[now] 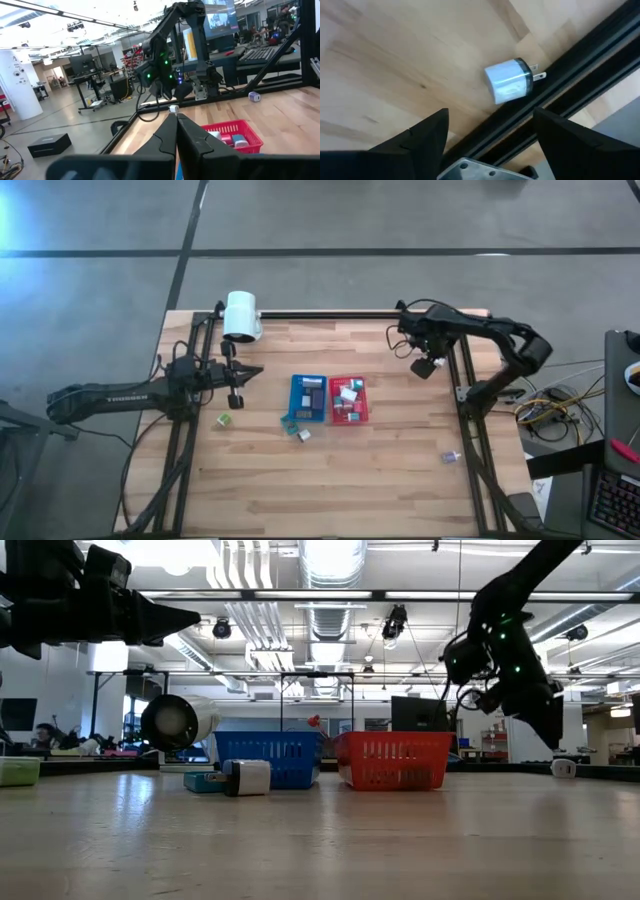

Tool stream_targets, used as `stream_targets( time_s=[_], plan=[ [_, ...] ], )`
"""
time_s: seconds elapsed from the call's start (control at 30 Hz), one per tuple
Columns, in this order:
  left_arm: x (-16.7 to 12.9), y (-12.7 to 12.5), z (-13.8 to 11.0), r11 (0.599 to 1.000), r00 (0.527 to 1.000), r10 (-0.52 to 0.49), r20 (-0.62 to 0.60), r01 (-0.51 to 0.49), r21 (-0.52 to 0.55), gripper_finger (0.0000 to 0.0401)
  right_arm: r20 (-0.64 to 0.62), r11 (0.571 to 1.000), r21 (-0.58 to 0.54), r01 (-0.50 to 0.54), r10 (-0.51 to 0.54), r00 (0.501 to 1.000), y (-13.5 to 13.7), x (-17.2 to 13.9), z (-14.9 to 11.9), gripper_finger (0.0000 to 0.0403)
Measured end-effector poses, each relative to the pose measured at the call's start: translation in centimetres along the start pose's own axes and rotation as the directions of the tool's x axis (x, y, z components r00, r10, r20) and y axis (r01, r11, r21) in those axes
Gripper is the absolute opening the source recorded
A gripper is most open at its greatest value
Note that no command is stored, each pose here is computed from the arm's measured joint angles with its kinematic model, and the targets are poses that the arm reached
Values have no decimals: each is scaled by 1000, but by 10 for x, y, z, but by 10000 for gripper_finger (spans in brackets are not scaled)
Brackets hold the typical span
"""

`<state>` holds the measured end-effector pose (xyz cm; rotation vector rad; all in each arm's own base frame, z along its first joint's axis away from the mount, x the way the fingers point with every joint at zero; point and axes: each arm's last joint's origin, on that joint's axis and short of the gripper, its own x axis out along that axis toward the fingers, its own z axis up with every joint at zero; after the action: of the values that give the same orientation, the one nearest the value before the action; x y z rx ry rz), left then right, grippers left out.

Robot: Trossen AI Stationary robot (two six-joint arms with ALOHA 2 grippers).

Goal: Pick & Place Office items
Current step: Put the black white adaptor into the red bin

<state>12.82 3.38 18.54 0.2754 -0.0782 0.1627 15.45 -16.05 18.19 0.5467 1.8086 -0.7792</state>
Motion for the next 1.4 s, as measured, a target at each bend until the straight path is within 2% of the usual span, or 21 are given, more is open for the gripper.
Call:
stream_targets(
  time_s=[0.17,0.5,0.7,1.13,1.4],
  plan=[
    [0,0,0,1000,1000,1,0,-1,0,12,-67,999,-17,49,-50,996,0,14,10,286],
    [0,0,0,1000,1000,3,-1,-3,-4,12,-128,995,-89,47,-58,990,-10,35,23,281],
    [0,0,0,1000,1000,3,0,-3,-4,13,-121,990,-133,37,-53,991,-12,36,25,269],
    [0,0,0,1000,1000,2,0,-2,-16,12,-157,990,-135,39,-61,986,-10,46,30,213],
    [0,0,0,1000,1000,2,0,-2,-16,13,-135,990,-127,57,-74,988,-12,42,29,137]
  ],
)
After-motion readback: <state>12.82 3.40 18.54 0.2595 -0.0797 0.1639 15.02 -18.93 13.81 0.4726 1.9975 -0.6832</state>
